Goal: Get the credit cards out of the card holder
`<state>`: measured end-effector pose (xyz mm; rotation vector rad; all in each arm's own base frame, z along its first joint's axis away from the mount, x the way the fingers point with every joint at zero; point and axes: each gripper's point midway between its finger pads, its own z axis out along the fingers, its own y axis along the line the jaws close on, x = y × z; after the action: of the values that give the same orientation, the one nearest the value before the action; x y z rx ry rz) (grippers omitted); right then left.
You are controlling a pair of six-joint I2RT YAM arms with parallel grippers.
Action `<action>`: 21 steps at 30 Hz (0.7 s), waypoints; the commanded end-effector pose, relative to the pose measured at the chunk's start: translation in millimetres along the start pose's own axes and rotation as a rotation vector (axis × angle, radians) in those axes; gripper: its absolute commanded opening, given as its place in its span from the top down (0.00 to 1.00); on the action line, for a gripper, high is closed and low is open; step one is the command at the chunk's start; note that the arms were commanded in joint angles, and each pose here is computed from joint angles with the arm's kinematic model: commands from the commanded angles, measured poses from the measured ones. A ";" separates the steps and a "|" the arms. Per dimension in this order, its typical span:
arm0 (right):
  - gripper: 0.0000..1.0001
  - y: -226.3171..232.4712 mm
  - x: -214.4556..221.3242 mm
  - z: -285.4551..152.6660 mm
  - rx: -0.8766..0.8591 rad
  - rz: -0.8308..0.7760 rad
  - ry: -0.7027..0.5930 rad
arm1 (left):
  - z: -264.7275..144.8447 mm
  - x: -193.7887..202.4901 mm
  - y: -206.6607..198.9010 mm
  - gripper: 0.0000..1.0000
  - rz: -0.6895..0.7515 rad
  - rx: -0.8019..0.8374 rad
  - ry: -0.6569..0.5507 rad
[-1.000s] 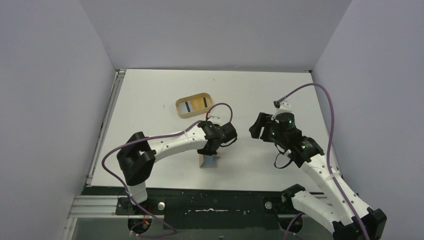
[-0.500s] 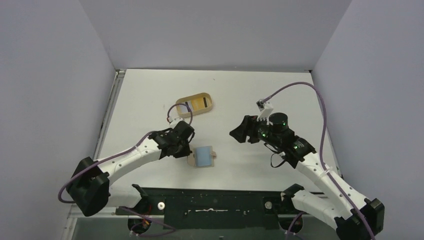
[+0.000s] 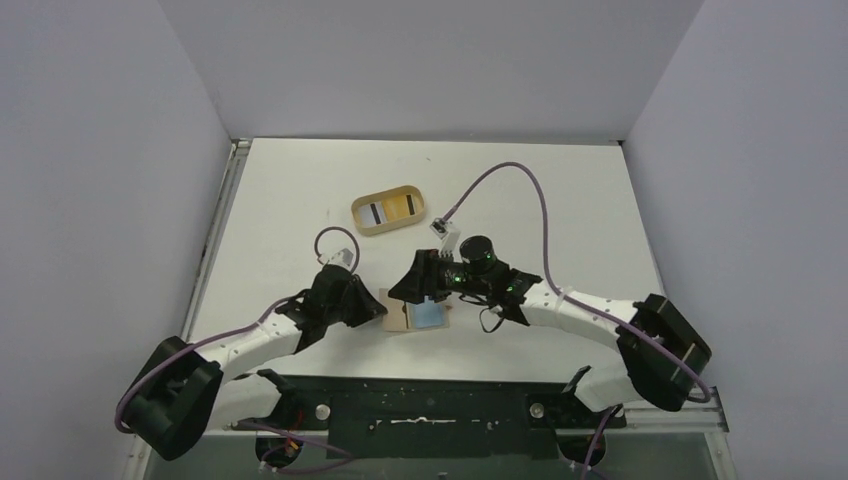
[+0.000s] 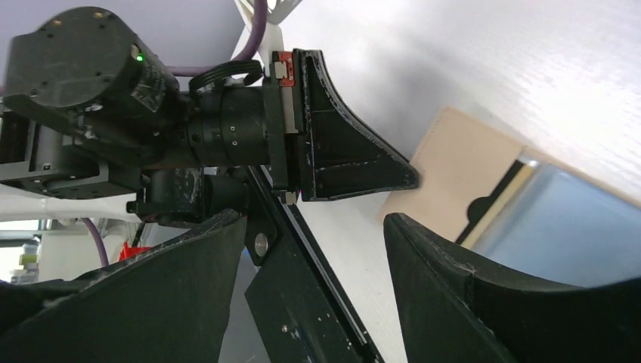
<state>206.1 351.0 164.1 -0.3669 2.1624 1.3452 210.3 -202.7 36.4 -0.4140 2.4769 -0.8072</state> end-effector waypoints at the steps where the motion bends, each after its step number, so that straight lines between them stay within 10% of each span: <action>1: 0.31 19.2 -2.6 23.0 -0.102 0.003 -0.040 | 7.8 -12.2 -30.4 1.00 -0.019 0.177 -0.051; 21: 0.29 -90.2 52.5 45.7 0.359 -0.010 0.097 | 29.2 18.4 48.3 1.00 -0.031 -0.076 0.035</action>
<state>207.9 350.6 53.1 -0.3081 2.4553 1.0129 218.1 -209.6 11.9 -0.4627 2.4369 -0.9207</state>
